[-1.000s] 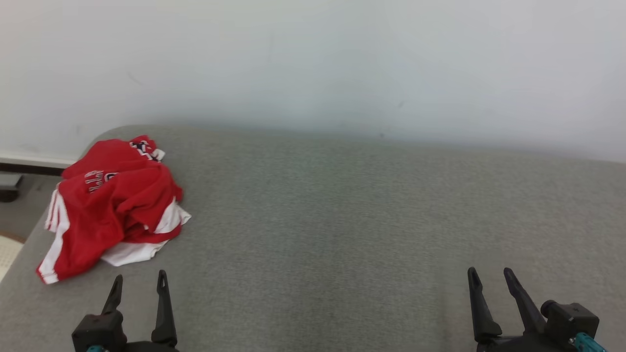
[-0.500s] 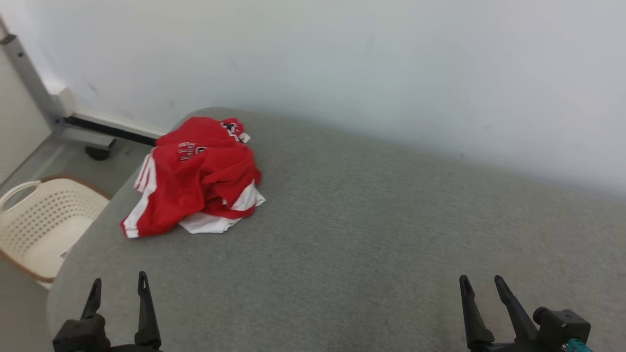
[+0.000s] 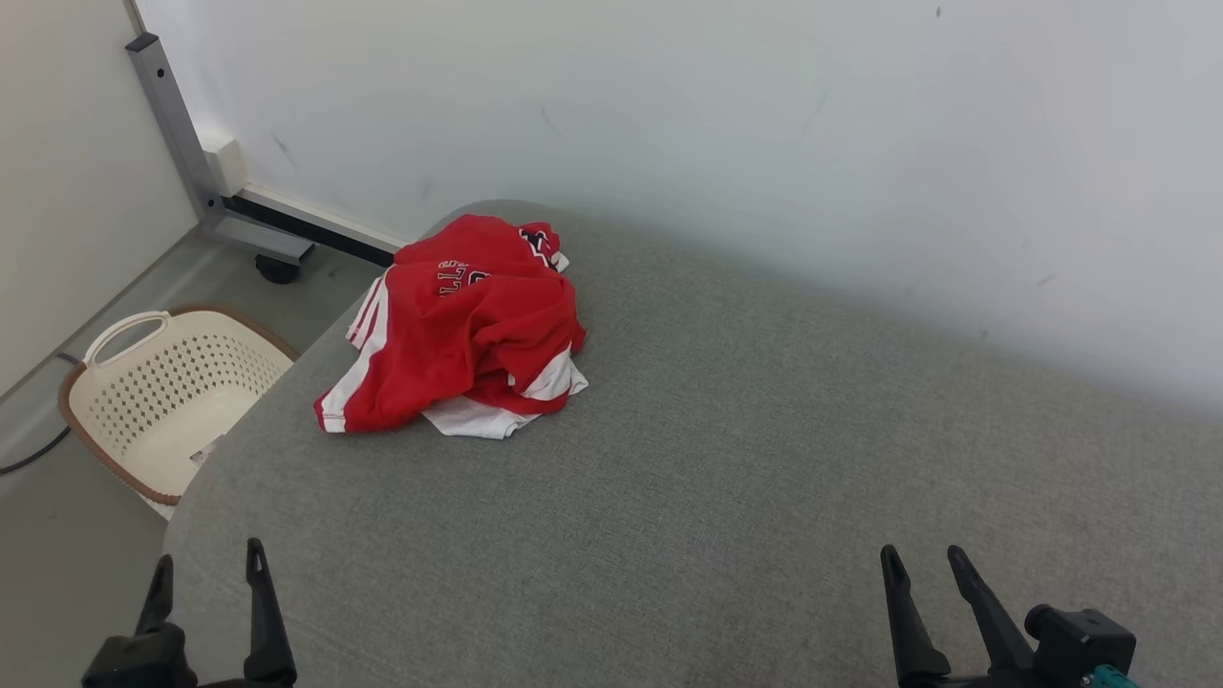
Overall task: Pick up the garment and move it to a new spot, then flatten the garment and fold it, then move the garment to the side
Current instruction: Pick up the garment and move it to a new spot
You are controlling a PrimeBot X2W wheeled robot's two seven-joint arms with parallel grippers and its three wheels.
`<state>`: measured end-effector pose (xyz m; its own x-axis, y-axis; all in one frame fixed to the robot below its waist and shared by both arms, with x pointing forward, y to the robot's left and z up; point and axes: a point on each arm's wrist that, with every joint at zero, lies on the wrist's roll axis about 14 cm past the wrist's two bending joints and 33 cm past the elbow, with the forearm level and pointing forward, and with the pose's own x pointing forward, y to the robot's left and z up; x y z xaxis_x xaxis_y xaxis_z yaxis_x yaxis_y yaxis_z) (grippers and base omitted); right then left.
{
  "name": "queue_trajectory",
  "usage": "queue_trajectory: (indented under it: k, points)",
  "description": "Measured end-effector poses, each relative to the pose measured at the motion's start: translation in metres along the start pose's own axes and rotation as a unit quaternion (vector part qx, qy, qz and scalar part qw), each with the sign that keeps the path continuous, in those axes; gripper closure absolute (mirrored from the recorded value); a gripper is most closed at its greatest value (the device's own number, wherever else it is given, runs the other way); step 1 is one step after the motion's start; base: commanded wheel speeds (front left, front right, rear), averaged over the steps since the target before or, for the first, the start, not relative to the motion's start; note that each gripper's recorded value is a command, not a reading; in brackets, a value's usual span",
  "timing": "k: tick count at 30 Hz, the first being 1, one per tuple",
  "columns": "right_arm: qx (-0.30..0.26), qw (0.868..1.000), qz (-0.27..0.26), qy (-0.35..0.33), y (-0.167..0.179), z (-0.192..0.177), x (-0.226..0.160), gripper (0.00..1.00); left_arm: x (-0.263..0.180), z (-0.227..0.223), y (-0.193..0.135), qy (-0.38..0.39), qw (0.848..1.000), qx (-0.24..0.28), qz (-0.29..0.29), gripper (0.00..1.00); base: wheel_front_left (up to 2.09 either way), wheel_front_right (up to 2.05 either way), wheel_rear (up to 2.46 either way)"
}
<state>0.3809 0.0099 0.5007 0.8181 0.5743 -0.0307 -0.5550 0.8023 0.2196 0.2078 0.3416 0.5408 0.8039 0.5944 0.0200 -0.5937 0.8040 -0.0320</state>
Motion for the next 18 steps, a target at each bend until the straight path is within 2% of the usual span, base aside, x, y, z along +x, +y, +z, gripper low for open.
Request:
queue_trajectory:
  k: [8,13,18]
  points:
    - [0.006,1.000,0.001,0.002,0.000,-0.001,0.001,0.00,0.012,0.010,-0.005,-0.013,1.000,-0.018,0.003,0.00,0.00,0.00,0.00]
    - [0.004,1.000,0.002,-0.017,-0.002,0.012,0.010,0.00,0.052,0.049,-0.027,-0.060,0.997,-0.025,-0.037,0.00,0.00,0.00,0.00]
    - [-0.001,0.999,-0.001,-0.040,-0.008,0.028,0.017,0.00,0.103,0.080,-0.053,-0.075,0.994,-0.017,-0.083,0.00,0.00,0.00,0.00]
